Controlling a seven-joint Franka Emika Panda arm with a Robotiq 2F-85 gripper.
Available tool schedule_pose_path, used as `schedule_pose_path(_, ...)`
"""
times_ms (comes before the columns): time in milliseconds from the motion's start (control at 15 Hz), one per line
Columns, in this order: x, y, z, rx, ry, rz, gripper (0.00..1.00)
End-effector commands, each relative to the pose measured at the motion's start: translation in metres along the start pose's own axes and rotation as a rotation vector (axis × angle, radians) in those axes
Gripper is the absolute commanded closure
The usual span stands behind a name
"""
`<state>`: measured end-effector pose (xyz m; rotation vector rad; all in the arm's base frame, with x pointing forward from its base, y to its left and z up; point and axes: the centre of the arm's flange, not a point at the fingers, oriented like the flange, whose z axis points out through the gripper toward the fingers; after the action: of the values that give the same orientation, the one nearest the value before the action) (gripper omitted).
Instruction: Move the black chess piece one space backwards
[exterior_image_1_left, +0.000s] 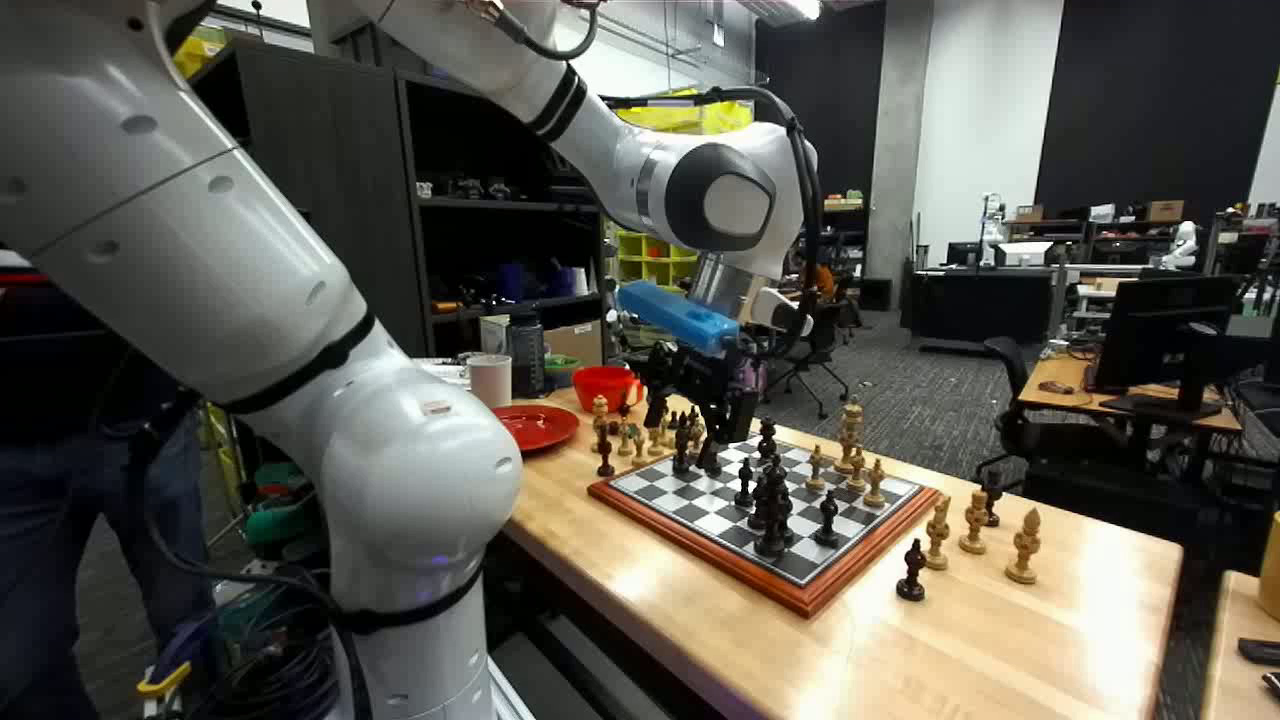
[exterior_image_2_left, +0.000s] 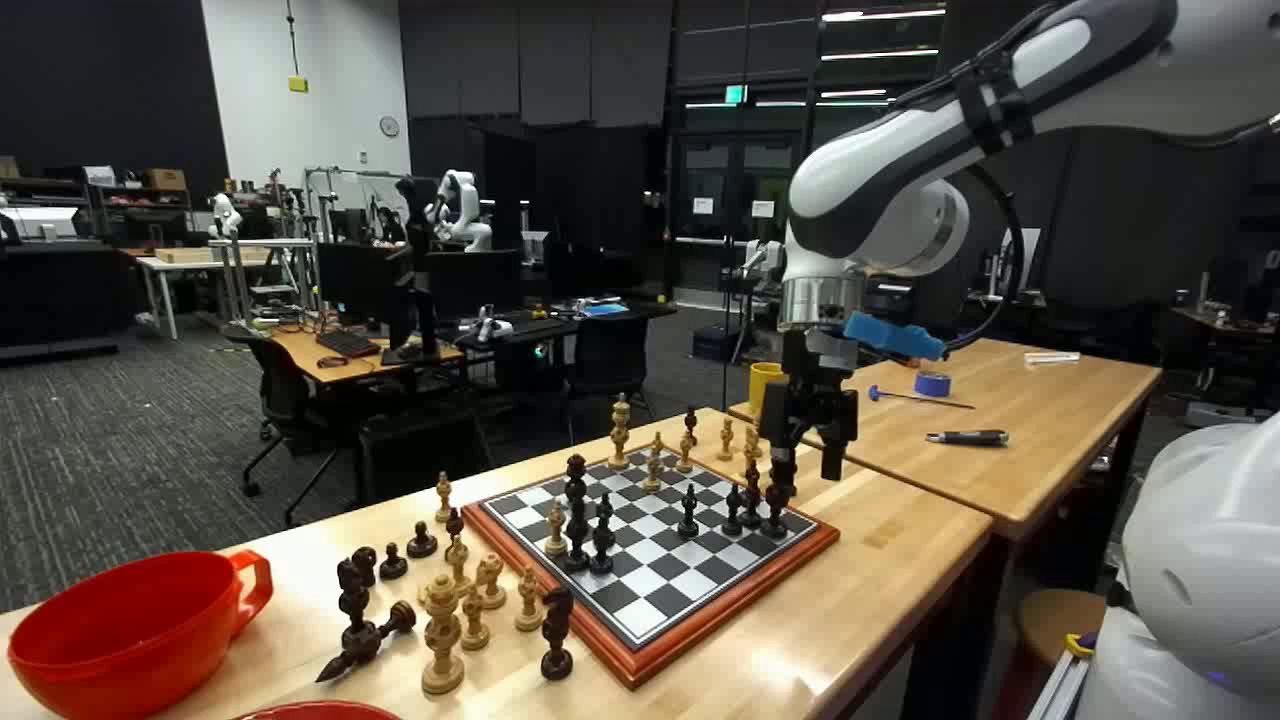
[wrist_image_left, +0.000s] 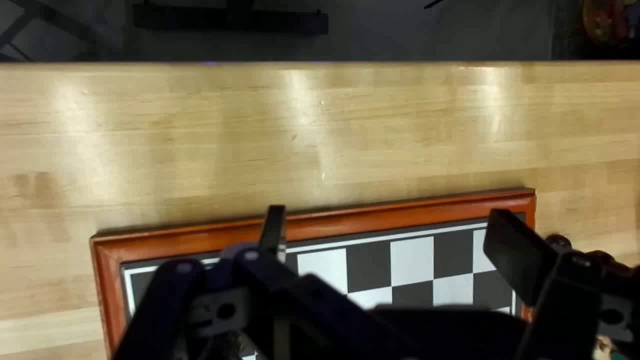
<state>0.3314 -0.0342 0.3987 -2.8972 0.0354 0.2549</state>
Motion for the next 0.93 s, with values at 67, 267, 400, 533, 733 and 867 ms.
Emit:
schedule_pose_path(67,0.000,0.000,0.000,0.000,0.000,0.000,0.00)
schedule_pose_path(267,0.000,0.000,0.000,0.000,-0.002,0.000,0.00)
schedule_pose_path(400,0.005,-0.003,-0.001,-0.006,-0.002,-0.020,0.00)
schedule_pose_path(533,0.017,-0.013,-0.005,-0.035,0.002,-0.061,0.00)
schedule_pose_path(733,0.045,-0.035,-0.013,-0.074,0.011,-0.122,0.00)
schedule_pose_path(867,0.066,-0.052,-0.017,-0.096,0.023,-0.150,0.00)
